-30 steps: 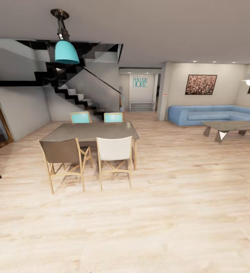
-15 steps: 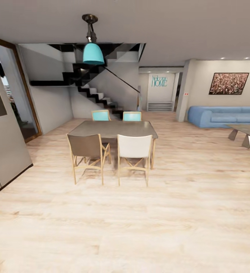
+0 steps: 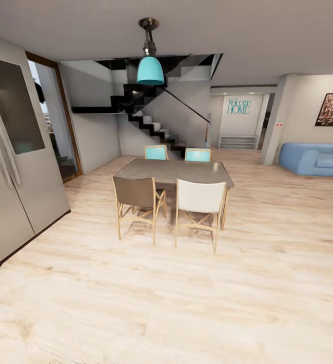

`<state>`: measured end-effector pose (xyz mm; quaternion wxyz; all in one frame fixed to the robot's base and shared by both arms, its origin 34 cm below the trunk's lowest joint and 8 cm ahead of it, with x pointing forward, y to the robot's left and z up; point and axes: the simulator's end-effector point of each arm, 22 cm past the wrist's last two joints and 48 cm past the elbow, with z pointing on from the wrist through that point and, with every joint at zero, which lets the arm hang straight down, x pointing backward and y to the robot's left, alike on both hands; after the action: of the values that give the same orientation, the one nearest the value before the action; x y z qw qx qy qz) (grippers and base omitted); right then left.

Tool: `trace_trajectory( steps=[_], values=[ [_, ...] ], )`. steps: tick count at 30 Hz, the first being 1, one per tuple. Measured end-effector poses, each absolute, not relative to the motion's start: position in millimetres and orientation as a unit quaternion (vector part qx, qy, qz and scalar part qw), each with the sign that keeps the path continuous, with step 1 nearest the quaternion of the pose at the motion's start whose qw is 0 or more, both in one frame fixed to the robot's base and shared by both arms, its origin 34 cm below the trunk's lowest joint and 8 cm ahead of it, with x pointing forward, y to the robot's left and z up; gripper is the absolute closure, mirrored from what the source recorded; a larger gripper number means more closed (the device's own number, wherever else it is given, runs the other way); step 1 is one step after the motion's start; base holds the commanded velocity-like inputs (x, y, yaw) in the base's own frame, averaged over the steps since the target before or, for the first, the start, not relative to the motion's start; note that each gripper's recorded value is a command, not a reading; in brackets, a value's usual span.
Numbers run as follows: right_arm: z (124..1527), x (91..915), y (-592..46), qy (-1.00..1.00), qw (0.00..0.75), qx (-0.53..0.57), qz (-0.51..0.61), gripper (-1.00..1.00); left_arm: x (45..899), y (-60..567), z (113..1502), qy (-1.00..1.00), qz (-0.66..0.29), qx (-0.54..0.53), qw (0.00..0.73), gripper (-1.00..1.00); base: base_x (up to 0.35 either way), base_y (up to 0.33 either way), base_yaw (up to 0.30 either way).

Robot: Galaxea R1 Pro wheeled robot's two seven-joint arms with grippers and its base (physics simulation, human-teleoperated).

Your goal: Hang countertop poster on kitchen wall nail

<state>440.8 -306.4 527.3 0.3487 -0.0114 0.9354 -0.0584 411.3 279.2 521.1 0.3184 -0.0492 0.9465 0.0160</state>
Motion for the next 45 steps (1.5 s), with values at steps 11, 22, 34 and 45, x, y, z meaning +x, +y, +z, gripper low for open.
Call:
trace_trajectory(
  steps=[11, 22, 34, 45],
  values=[
    [525.5, 439.1, -306.5, 0.936, 0.346, -0.011, -0.059, -1.0, 409.7, 280.6, 519.6, 0.947, 0.017, -0.052, 0.316, -1.0, 0.012, 0.011, 0.278],
    [523.9, 437.6, -306.5, 0.937, 0.343, -0.012, -0.059, -1.0, 407.9, 280.6, 518.1, 0.948, 0.017, -0.052, 0.313, -1.0, 0.055, 0.07, 0.278],
    [522.2, 436.1, -306.5, 0.938, 0.341, -0.012, -0.059, -1.0, 406.0, 281.4, 516.4, 0.949, 0.018, -0.052, 0.31, -1.0, 0.002, 0.02, 0.277],
    [520.5, 434.4, -306.4, 0.939, 0.338, -0.012, -0.058, -1.0, 404.3, 280.7, 514.9, 0.95, 0.017, -0.052, 0.308, -1.0, 0.0, 0.094, 0.277]
  ],
)
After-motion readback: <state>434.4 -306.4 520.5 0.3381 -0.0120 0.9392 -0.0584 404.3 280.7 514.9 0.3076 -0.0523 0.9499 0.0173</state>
